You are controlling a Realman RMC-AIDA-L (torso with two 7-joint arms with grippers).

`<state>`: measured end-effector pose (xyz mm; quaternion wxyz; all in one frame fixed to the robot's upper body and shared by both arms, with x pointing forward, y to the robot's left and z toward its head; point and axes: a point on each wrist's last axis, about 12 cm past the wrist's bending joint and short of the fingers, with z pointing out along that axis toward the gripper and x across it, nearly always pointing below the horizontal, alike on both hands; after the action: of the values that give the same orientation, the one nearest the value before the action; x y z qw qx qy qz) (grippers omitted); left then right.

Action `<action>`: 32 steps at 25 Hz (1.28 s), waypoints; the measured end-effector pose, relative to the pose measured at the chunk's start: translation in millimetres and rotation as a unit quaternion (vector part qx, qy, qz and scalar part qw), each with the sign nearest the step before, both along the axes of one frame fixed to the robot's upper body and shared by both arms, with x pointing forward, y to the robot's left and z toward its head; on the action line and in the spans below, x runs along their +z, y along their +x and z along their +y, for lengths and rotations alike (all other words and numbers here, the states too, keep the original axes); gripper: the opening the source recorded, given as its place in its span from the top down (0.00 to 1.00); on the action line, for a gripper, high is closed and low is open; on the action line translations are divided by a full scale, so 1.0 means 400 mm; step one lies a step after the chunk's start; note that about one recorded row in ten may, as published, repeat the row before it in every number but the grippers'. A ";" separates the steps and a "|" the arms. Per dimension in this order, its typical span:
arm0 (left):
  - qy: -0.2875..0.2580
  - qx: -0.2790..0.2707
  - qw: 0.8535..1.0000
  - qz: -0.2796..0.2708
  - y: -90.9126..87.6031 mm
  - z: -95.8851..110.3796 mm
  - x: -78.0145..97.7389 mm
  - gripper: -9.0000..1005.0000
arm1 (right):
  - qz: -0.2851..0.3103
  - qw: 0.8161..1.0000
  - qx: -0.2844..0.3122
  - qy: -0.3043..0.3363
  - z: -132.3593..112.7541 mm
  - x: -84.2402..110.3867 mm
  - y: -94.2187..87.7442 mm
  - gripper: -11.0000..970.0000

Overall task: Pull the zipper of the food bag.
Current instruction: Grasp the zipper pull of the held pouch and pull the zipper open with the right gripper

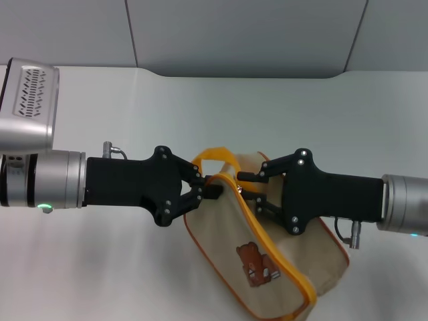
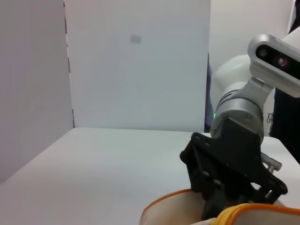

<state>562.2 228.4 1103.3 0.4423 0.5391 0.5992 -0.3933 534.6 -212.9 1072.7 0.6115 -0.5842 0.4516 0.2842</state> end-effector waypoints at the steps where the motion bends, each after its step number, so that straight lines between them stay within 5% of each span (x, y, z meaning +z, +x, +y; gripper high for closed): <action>1: 0.000 0.000 1.000 0.000 0.000 0.000 0.000 0.93 | 0.000 1.000 0.000 0.000 0.000 0.000 0.000 0.79; 16: -0.012 0.035 0.999 0.003 0.004 0.022 -0.003 0.94 | 0.017 1.000 0.016 0.002 -0.019 -0.016 -0.036 0.99; 23: -0.014 0.076 0.997 0.009 -0.003 0.058 -0.021 0.94 | 0.073 0.997 0.002 0.019 -0.129 -0.037 -0.144 0.94; 32: -0.017 0.083 0.996 0.023 -0.017 0.068 -0.036 0.94 | 0.127 0.988 -0.050 0.067 -0.178 -0.020 -0.156 0.88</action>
<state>555.6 255.5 1089.1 0.4687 0.4710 0.6452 -0.3771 472.3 -284.0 1064.8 0.6008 -0.4778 0.5339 0.3546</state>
